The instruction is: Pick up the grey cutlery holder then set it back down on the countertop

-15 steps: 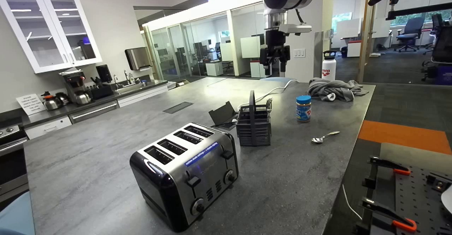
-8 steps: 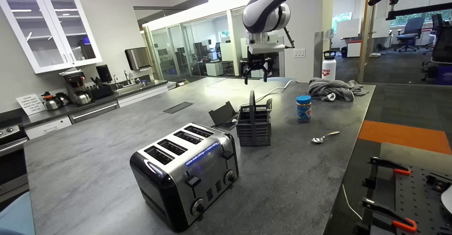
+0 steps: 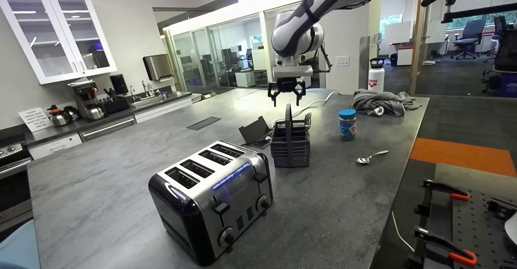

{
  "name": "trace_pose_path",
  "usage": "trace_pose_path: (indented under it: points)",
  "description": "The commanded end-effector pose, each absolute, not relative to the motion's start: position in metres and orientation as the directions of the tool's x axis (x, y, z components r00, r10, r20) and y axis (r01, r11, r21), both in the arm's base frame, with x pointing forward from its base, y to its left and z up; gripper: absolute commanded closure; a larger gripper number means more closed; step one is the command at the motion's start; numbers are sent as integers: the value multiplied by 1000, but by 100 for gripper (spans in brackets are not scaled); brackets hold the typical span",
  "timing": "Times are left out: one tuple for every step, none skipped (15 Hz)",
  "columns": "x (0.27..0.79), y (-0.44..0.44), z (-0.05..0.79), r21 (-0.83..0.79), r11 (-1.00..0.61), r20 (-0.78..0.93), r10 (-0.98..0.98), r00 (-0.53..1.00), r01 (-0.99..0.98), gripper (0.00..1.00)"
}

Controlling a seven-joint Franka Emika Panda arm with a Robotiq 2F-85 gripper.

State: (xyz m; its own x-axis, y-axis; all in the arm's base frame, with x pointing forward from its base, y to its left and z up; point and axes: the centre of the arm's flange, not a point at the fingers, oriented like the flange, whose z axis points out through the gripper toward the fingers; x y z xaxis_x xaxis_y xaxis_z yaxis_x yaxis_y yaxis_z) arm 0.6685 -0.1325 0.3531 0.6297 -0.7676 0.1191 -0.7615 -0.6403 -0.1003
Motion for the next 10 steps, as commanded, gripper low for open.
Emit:
trace_pose_path:
  points:
    - [663,-121,362,-116,-613,103,-790,604,-782,0]
    - [661,-119,365,-113,-621,96,-784,613,-776,0]
    - [669,-127,354,-103,-635,116,-772,625,-766,0]
    - [669,-126,355,-104,-636,116,-771,626,-764,0]
    - [669,-125,356,-105,-637,117,-771,626,-764,0]
    - [669,-125,357,-106,-637,118,-771,626,-764,0]
    - [669,-125,357,-106,-637,118,-771,626,-764,0]
    - [669,-125,357,-106,-637,118,-771,626,-764,0]
    - [669,-125,355,-102,-629,122,-777,618,-771,0]
    - [668,-123,352,-107,-625,125,-780,613,-773,0]
